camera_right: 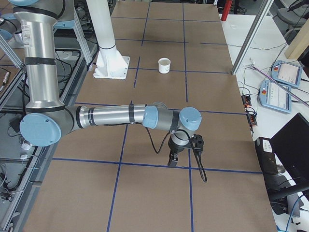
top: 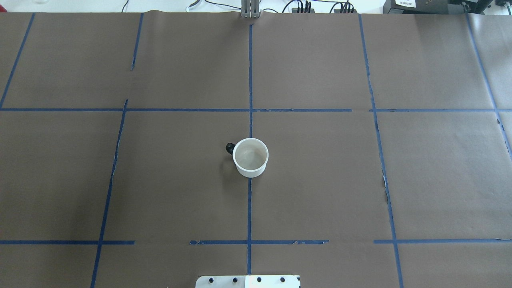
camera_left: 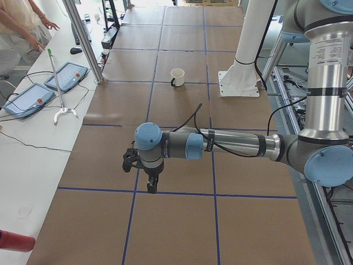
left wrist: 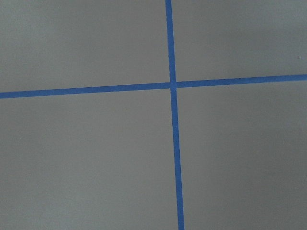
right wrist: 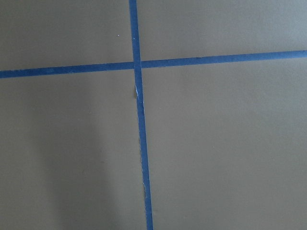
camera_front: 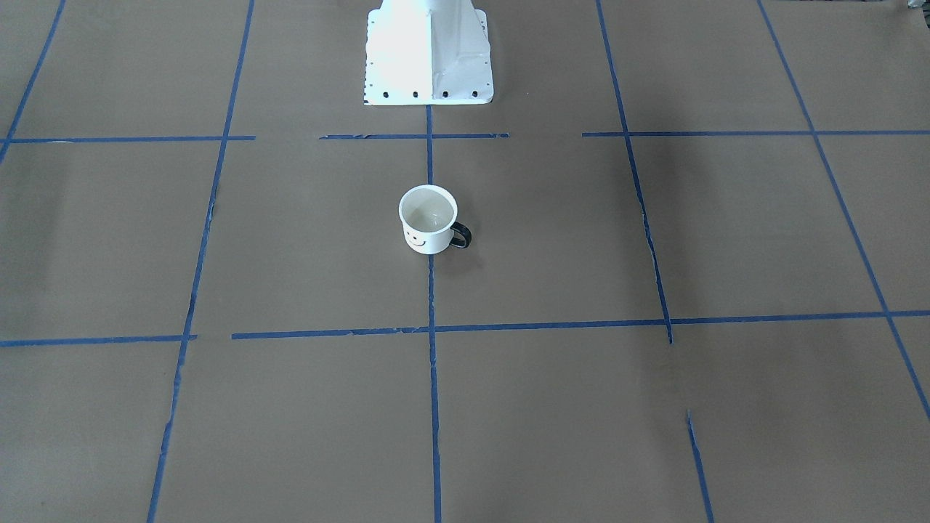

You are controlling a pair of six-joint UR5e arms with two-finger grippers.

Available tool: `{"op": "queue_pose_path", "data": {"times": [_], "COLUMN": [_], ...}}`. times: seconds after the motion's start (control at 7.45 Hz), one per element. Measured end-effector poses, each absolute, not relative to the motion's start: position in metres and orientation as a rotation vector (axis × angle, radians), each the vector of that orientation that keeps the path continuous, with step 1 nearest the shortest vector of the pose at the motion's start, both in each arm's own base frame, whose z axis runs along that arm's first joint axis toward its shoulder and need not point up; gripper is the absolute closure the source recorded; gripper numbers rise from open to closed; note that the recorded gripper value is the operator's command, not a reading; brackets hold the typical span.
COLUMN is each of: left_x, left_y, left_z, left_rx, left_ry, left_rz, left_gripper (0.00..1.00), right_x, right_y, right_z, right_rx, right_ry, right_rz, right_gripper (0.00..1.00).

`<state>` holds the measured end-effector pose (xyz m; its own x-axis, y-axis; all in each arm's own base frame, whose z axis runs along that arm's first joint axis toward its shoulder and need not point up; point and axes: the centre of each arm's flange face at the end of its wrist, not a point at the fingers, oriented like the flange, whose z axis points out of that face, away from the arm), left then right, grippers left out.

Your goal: Flip mug

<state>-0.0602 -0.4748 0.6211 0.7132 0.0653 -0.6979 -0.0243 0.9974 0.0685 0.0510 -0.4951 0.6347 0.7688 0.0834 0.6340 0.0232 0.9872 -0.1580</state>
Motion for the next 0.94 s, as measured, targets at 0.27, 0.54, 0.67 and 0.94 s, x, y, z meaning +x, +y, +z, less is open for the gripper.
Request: {"op": "queue_pose_path", "data": {"times": [0.27, 0.54, 0.67, 0.94], "left_x": [-0.0602, -0.0602, -0.0601, -0.0599], "left_y": [-0.4749, -0.4747, -0.4747, -0.4747], "left_z": [0.6197, 0.6196, 0.6195, 0.6198], "left_rx": [0.058, 0.058, 0.059, 0.058], "left_ry": [0.775, 0.776, 0.778, 0.779], "left_rz": [0.051, 0.051, 0.051, 0.052], "left_gripper": [0.00, 0.00, 0.00, 0.00], "right_x": [0.0510, 0.0510, 0.0510, 0.0510], "right_y": [-0.4953, -0.4953, -0.4953, -0.4953], "right_z": [0.6345, 0.6345, 0.6345, 0.6345], "right_rx": [-0.160, -0.160, -0.160, -0.160], "right_ry": [-0.694, -0.694, -0.694, -0.694], "right_rz": [0.033, 0.033, 0.033, 0.033], "right_gripper": [0.00, 0.00, 0.00, 0.00]}}
